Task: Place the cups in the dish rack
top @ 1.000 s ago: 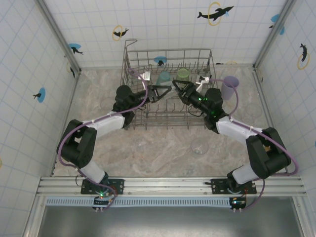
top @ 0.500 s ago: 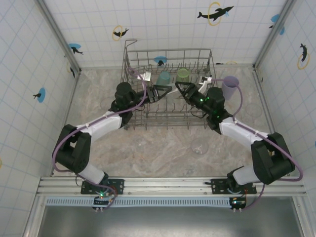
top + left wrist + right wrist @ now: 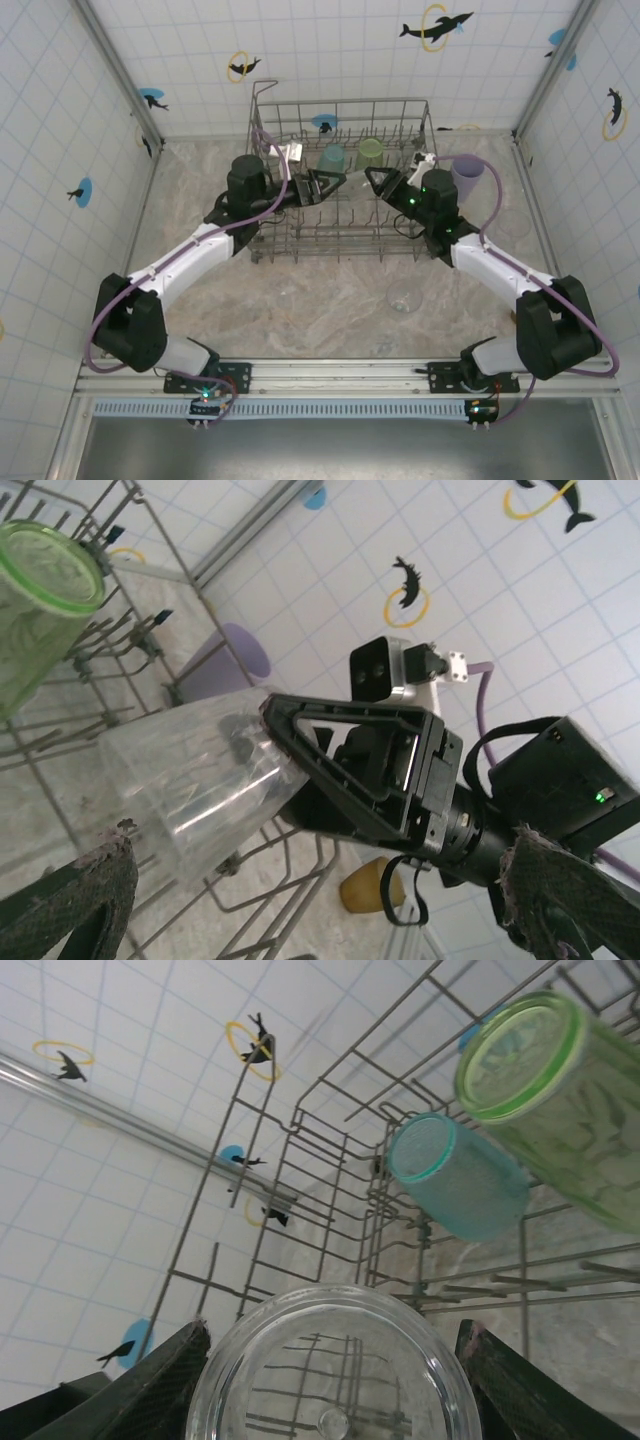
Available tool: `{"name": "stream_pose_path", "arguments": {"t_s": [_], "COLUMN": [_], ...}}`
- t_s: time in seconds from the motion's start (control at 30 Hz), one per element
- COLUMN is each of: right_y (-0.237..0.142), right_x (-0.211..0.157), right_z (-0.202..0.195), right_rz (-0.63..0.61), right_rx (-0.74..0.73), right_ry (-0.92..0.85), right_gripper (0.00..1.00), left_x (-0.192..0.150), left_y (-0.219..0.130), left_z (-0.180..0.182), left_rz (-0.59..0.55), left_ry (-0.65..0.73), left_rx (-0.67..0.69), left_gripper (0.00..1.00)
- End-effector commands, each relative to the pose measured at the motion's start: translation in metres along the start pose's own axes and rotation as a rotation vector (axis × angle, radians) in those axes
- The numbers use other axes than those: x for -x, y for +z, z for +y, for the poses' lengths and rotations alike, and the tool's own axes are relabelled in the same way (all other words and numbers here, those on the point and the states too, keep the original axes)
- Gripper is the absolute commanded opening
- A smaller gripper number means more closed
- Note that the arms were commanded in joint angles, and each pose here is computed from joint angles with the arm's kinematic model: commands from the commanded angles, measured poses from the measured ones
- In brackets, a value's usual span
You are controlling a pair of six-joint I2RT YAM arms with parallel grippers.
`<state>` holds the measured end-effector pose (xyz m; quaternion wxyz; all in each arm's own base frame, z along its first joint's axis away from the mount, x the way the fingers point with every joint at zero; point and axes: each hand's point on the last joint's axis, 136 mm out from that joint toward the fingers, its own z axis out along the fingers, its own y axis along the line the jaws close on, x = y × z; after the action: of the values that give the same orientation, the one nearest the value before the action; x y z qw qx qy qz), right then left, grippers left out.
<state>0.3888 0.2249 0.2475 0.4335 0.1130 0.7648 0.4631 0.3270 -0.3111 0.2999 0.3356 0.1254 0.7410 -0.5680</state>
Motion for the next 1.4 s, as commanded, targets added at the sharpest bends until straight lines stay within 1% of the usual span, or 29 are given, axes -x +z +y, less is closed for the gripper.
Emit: {"name": "stream_pose_path", "arguments": {"t_s": [0.0, 0.23, 0.27, 0.33, 0.4, 0.5, 0.63, 0.77, 0.97, 1.0, 1.07, 1.2, 1.37], "right_y": [-0.007, -0.009, -0.009, -0.01, -0.01, -0.01, -0.007, -0.002, 0.009, 0.011, 0.015, 0.023, 0.034], "right_x": [0.029, 0.055, 0.059, 0.067, 0.075, 0.087, 0.098, 0.106, 0.12, 0.122, 0.129, 0.141, 0.151], "right_z": [0.016, 0.008, 0.007, 0.002, 0.0, -0.005, -0.013, -0.023, -0.039, -0.041, -0.045, -0.049, -0.055], "right_rz": [-0.076, -0.122, -0.129, -0.145, -0.162, -0.19, -0.21, -0.224, -0.247, -0.251, -0.263, -0.28, -0.297], "right_rx": [0.004, -0.079, -0.097, -0.137, -0.173, -0.232, -0.296, -0.352, -0.451, -0.465, -0.5, -0.552, -0.593], "right_ry": [-0.065, -0.143, -0.159, -0.194, -0.231, -0.292, -0.344, -0.38, -0.438, -0.449, -0.474, -0.525, -0.558], "right_gripper": [0.49, 0.49, 0.49, 0.49, 0.49, 0.49, 0.49, 0.49, 0.49, 0.49, 0.48, 0.48, 0.48], "left_x": [0.01, 0.021, 0.029, 0.036, 0.041, 0.048, 0.049, 0.047, 0.035, 0.026, 0.019, 0.017, 0.02], "left_y": [-0.012, -0.037, -0.045, -0.052, -0.058, -0.07, -0.082, -0.092, -0.098, -0.099, -0.101, -0.108, -0.114], "left_z": [0.001, 0.024, 0.031, 0.035, 0.04, 0.05, 0.05, 0.067, 0.082, 0.091, 0.097, 0.101, 0.094], "left_rz": [-0.016, -0.039, -0.058, -0.065, -0.069, -0.098, -0.128, -0.134, -0.134, -0.111, -0.098, -0.123, -0.18], "left_ry": [0.051, 0.091, 0.095, 0.111, 0.138, 0.206, 0.307, 0.346, 0.339, 0.349, 0.354, 0.337, 0.301], "left_rx": [0.061, 0.184, 0.211, 0.239, 0.279, 0.387, 0.436, 0.532, 0.577, 0.594, 0.608, 0.637, 0.605], "left_gripper": [0.97, 0.97, 0.97, 0.97, 0.97, 0.97, 0.97, 0.97, 0.97, 0.97, 0.97, 0.97, 0.97]}}
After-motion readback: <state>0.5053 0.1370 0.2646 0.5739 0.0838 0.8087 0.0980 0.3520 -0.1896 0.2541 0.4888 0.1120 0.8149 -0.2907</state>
